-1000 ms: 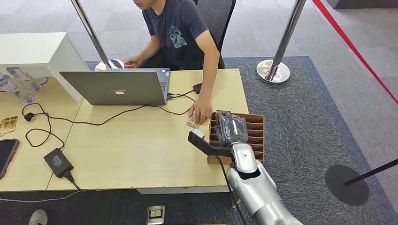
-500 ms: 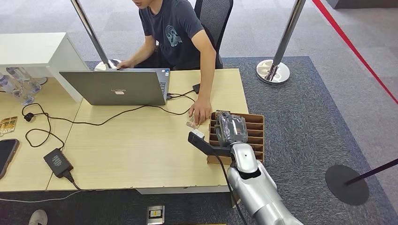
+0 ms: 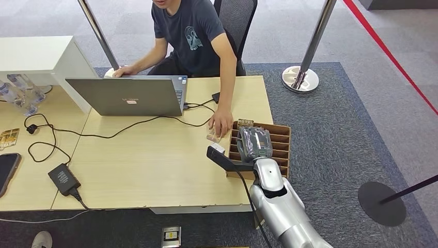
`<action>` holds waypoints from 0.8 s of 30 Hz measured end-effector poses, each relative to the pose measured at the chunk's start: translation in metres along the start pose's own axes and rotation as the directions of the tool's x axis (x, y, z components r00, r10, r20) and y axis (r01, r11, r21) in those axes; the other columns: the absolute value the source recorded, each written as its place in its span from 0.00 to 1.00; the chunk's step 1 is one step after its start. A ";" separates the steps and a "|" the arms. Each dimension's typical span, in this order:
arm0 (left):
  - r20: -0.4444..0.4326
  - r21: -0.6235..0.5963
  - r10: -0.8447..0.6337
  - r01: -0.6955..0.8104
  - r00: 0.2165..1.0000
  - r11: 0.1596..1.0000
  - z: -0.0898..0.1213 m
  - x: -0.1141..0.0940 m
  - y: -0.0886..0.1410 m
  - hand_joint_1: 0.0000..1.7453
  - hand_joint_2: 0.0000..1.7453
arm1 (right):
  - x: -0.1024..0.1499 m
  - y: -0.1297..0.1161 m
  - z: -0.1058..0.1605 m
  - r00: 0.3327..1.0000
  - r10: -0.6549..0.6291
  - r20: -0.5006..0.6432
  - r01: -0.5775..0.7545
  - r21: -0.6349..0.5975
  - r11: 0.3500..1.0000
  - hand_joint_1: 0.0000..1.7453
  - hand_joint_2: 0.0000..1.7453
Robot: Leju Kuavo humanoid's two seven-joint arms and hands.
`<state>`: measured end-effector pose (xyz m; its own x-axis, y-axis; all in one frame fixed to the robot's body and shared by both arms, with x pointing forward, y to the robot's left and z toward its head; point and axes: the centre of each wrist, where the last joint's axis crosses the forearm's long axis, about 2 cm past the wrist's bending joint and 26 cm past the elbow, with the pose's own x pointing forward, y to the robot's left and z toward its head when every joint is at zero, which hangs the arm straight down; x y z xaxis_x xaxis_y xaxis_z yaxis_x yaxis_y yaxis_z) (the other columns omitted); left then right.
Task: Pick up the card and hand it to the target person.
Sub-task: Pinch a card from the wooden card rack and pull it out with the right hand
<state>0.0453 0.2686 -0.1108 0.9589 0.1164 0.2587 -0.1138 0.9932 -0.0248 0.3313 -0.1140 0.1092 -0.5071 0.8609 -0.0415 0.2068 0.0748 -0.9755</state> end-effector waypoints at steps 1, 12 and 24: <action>0.000 0.000 0.000 0.000 1.000 1.000 0.000 0.000 0.000 0.00 0.00 | 0.000 0.000 0.000 1.000 0.000 0.001 0.000 0.000 1.000 0.95 1.00; 0.000 0.000 -0.002 0.002 1.000 1.000 0.000 0.000 0.000 0.00 0.00 | -0.001 0.000 0.000 1.000 -0.003 0.008 0.003 -0.002 1.000 1.00 1.00; 0.001 -0.002 -0.007 0.007 1.000 1.000 0.000 0.000 0.000 0.00 0.00 | -0.002 0.000 0.001 1.000 -0.012 0.016 0.012 -0.004 1.000 1.00 1.00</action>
<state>0.0454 0.2686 -0.1108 0.9594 0.1099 0.2596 -0.1071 0.9939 -0.0248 0.3312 -0.1162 0.1092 -0.5228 0.8518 -0.0334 0.2043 0.0871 -0.9750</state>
